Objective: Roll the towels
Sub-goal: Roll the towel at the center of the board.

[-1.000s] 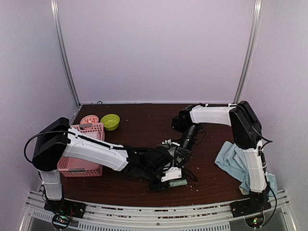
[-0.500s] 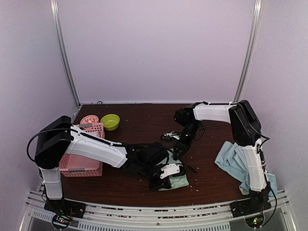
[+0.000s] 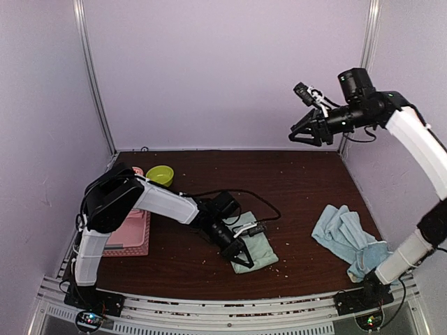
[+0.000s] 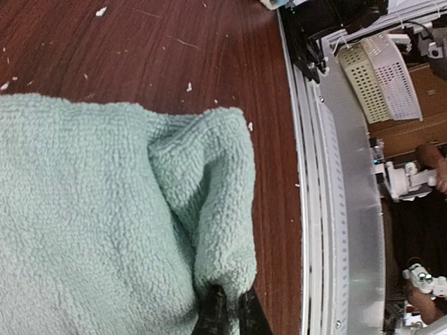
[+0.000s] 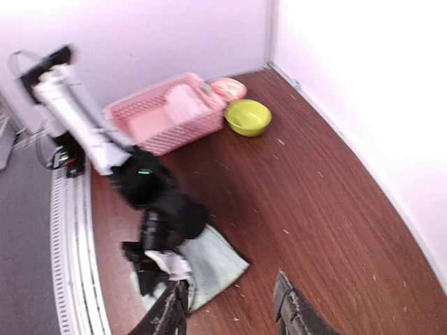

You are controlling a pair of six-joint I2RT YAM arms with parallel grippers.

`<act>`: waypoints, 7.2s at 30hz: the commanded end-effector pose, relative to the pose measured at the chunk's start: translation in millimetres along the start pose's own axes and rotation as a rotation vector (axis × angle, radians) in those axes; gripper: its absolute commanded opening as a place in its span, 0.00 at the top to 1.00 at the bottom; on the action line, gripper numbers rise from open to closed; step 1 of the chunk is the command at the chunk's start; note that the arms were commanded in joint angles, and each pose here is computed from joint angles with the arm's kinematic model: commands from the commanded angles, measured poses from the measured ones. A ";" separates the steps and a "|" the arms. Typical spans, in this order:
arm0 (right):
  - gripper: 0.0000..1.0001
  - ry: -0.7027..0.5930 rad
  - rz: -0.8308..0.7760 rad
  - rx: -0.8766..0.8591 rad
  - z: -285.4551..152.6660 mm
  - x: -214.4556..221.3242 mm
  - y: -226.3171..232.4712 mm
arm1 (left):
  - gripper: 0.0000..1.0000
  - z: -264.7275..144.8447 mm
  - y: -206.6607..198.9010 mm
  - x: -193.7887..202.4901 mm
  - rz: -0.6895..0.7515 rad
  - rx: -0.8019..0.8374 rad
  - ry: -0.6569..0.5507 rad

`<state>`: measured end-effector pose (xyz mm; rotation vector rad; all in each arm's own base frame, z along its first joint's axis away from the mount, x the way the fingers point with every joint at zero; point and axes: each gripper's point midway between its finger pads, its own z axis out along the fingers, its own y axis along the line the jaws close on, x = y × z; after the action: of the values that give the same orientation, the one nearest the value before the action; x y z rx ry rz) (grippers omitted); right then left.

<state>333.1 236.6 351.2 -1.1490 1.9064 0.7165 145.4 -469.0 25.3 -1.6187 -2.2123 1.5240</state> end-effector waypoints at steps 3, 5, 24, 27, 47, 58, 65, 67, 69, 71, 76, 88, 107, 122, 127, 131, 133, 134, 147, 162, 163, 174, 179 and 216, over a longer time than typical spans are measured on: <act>0.57 0.123 -0.296 -0.370 10.3 76.1 145.5 | 1.00 8.9 18.1 29.9 -0.244 0.084 0.064; 0.57 0.200 -0.368 -0.349 24.8 107.4 162.7 | 1.00 9.1 22.1 31.9 -0.254 0.070 0.071; 0.48 0.479 -0.761 -0.164 147.6 251.5 167.3 | 1.00 9.8 32.1 44.7 -0.287 0.041 0.095; 0.48 0.495 -0.768 -0.223 147.9 263.9 176.9 | 1.00 9.7 32.1 45.8 -0.290 0.041 0.096; 0.94 0.653 -0.640 -0.421 155.9 295.5 200.7 | 0.68 -52.6 27.4 3.8 -0.083 -0.245 -0.024; 0.96 0.868 -0.126 -0.758 152.2 289.2 218.8 | 0.50 -219.9 3.8 -51.7 0.122 -0.897 -0.423; 0.97 0.950 0.129 -0.839 165.1 305.7 198.0 | 0.48 -230.6 -125.6 -82.5 0.584 -0.907 -0.595; 0.97 0.957 0.156 -0.837 168.1 311.8 193.8 | 0.47 -202.5 -144.2 -82.7 0.676 -0.886 -0.515; 0.97 0.963 0.182 -0.828 170.7 317.1 190.0 | 0.47 -168.1 -141.3 -74.2 0.700 -0.845 -0.386; 0.97 0.965 0.203 -0.834 171.6 320.0 189.5 | 0.47 -130.6 -134.0 -59.6 0.729 -0.793 -0.258; 0.96 0.961 0.228 -0.844 175.2 326.3 188.6 | 0.46 -48.9 -100.4 -12.1 0.791 -0.713 0.087; 0.96 0.951 0.249 -0.856 178.1 332.5 189.3 | 0.51 6.4 -51.7 16.6 0.772 -0.698 0.250; 0.62 0.652 0.258 -0.671 141.1 232.8 122.8 | 0.99 20.6 -34.2 28.9 0.693 -0.690 0.325; 0.73 0.732 0.171 -0.197 235.6 252.3 40.2 | 1.00 -2.0 -41.1 5.8 0.555 -0.587 0.199; 0.69 0.618 0.132 -0.223 214.5 186.3 28.6 | 1.00 -12.4 -20.2 0.2 0.432 -0.481 0.135; 0.62 0.441 0.088 -0.161 152.8 112.6 8.5 | 1.00 -17.5 -12.9 -9.5 0.324 -0.336 0.077; 0.62 0.341 0.076 -0.094 114.4 79.0 -3.6 | 1.00 -19.5 -10.1 -12.6 0.278 -0.276 0.050; 0.63 0.283 0.051 -0.070 93.1 61.3 -3.4 | 1.00 -20.6 -8.3 -13.3 0.251 -0.247 0.034; 0.45 0.333 -0.447 -0.390 54.8 152.5 185.6 | 1.00 -16.8 28.6 7.0 -0.086 0.024 -0.014; 0.43 0.428 -0.600 -0.155 161.1 233.3 153.9 | 1.00 -15.3 37.8 15.3 -0.132 -0.006 0.020; 0.43 0.439 -0.609 -0.169 165.7 239.2 155.9 | 1.00 -14.5 38.5 15.5 -0.132 -0.006 0.021; 0.74 0.648 -0.730 -0.179 182.6 306.7 138.2 | 0.94 -22.1 35.4 11.4 -0.099 -0.034 0.027; 0.89 0.702 -0.675 -0.292 177.2 315.2 153.3 | 0.61 -72.8 37.9 -15.8 -0.004 -0.342 -0.048; 0.95 1.013 0.202 -0.616 210.1 323.5 120.9 | 0.55 -36.3 12.7 -2.6 0.668 -0.952 0.289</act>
<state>199.1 332.2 27.6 -1.8682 2.6558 1.2765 161.8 -444.3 36.6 -2.7437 -2.4778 0.1869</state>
